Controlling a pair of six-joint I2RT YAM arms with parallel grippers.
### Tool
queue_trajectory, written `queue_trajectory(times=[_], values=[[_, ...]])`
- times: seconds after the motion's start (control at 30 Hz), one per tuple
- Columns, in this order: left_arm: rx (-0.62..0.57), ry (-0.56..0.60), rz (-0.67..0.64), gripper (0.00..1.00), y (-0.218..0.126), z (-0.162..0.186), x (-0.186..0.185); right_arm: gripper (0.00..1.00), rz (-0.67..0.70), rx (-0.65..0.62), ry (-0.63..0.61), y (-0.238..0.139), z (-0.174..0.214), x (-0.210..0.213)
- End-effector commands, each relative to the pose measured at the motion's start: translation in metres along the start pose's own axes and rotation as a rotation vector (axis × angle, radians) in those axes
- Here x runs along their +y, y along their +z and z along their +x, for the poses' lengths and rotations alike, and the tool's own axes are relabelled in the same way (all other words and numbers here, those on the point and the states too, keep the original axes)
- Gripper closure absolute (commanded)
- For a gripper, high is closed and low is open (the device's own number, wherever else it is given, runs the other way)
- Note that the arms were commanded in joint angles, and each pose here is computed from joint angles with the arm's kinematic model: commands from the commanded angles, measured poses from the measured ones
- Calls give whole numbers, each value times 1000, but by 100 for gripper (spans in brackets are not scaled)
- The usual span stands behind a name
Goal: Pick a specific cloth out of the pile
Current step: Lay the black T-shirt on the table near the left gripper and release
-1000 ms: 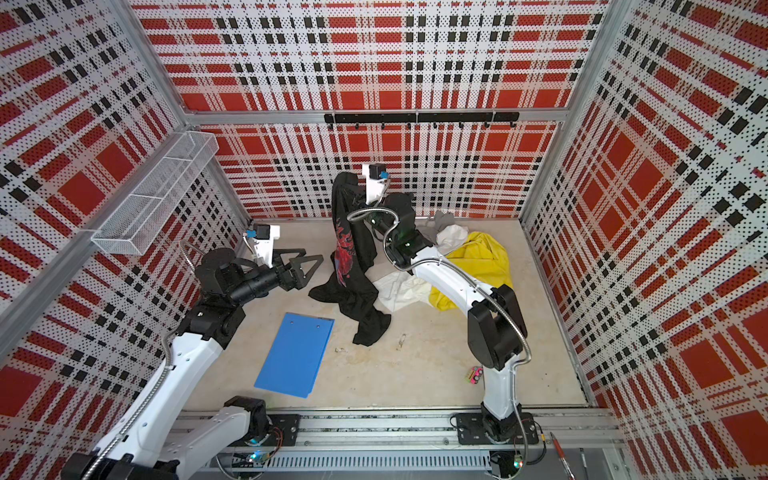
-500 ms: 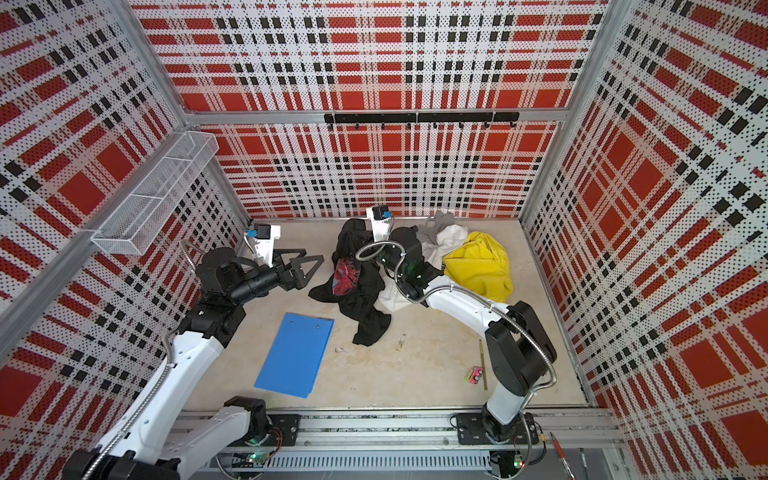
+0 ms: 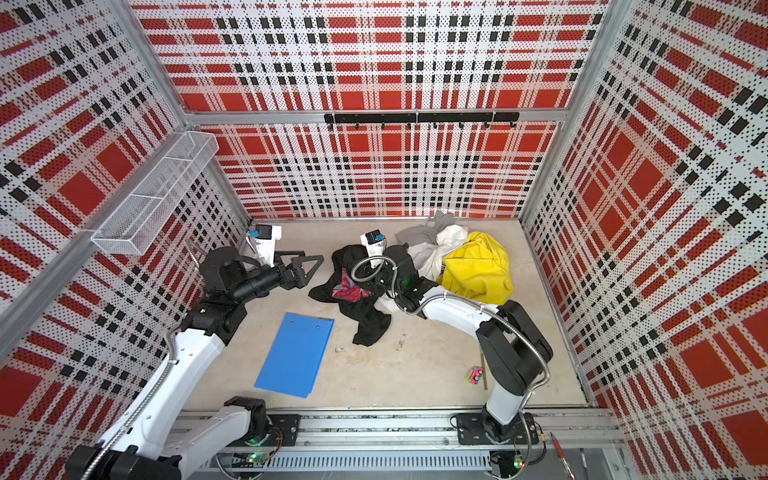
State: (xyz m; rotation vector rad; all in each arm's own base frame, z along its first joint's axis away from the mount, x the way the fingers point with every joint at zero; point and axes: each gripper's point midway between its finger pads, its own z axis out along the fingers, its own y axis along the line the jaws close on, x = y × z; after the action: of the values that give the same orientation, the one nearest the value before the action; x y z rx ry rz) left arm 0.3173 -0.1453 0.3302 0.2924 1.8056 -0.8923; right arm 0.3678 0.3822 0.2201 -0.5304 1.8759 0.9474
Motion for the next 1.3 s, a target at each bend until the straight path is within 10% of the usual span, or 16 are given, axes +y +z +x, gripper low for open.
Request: queue_trajectory(times=[0.0, 0.33, 0.73, 1.27], values=[[-19, 18, -9, 1, -1, -9, 0, 100, 40, 117, 27, 17, 43, -13], [-25, 13, -27, 1, -2, -10, 3, 95, 111, 270, 90, 74, 101, -48], [-34, -5, -66, 1, -4, -12, 14, 84, 21, 224, 91, 122, 72, -36], [116, -24, -234, 1, 30, 35, 35, 33, 127, 150, -22, -3, 29, -22]])
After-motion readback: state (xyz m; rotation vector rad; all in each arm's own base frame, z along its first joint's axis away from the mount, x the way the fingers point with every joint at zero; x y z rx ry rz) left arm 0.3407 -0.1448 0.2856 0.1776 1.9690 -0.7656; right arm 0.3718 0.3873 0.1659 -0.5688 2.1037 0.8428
